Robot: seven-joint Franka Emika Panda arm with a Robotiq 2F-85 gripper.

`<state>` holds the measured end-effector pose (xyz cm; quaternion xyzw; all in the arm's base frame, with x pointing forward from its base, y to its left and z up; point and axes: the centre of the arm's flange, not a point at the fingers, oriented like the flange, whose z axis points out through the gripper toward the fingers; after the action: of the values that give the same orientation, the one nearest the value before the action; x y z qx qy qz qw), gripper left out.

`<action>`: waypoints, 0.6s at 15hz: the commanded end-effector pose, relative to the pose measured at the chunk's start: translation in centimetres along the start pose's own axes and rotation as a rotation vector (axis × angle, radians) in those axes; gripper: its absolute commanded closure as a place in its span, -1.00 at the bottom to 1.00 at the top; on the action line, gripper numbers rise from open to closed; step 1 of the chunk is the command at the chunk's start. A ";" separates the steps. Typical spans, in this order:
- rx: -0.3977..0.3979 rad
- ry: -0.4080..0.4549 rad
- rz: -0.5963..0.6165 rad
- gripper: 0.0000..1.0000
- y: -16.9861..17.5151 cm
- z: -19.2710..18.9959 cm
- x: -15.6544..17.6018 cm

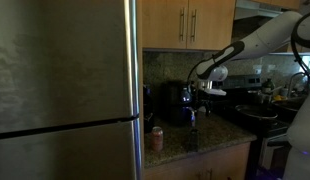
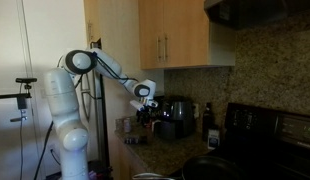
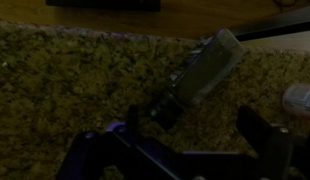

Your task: Close the air fryer

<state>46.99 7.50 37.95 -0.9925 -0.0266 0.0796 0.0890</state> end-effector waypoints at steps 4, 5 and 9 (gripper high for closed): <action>-0.071 0.014 0.004 -1.00 -0.1 1.6 0.4; -0.087 0.045 0.009 -1.00 -0.3 2.3 0.7; -0.125 0.226 0.024 -1.00 -0.8 3.6 2.1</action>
<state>48.18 8.49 36.15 -0.9988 -0.0189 0.0160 0.0420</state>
